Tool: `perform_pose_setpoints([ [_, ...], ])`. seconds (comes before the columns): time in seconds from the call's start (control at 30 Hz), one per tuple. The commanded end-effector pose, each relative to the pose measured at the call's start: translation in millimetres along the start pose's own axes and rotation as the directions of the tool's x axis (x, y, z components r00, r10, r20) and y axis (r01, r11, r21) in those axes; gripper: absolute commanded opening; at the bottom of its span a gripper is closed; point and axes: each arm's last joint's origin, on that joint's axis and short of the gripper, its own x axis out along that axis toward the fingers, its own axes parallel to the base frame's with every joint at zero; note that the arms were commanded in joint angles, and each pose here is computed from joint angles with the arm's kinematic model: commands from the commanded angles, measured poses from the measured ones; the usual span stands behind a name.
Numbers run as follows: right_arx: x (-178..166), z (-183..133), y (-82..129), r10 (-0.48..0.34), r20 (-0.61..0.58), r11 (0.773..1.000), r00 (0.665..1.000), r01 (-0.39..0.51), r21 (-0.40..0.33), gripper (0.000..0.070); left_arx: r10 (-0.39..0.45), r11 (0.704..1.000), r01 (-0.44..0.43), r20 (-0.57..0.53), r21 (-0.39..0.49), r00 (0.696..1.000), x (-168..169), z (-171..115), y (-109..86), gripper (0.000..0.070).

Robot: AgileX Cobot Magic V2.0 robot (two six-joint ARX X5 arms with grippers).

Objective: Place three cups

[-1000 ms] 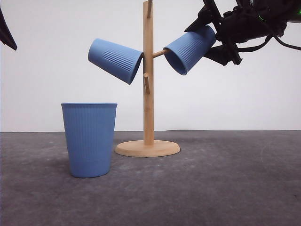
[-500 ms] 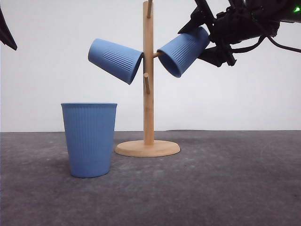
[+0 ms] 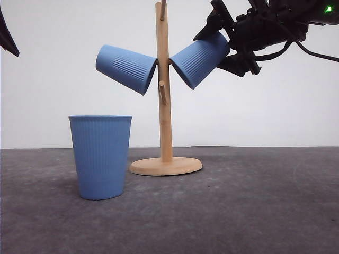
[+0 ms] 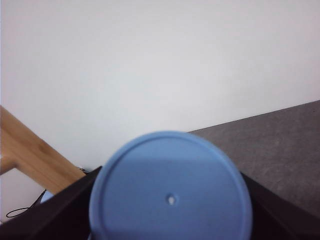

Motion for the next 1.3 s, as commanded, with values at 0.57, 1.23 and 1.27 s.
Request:
perform_pose_setpoints([
  [0.57, 2, 3, -2, 0.021, -0.016, 1.0, 1.0, -0.021, -0.022, 0.0553, -0.003, 1.0, 0.002, 0.015, 0.007, 1.0, 0, 4, -1.0, 0.0422],
  [1.23, -57, 62, -28, -0.015, -0.031, 0.997, 0.999, 0.013, -0.071, 0.0523, -0.002, 1.0, 0.002, 0.014, 0.007, 1.0, 0, 4, -1.0, 0.0422],
  [1.27, -63, 65, -27, -0.033, -0.043, 0.996, 0.998, 0.03, -0.085, 0.0507, -0.002, 1.0, 0.002, 0.014, 0.007, 1.0, 0, 4, -1.0, 0.0422],
])
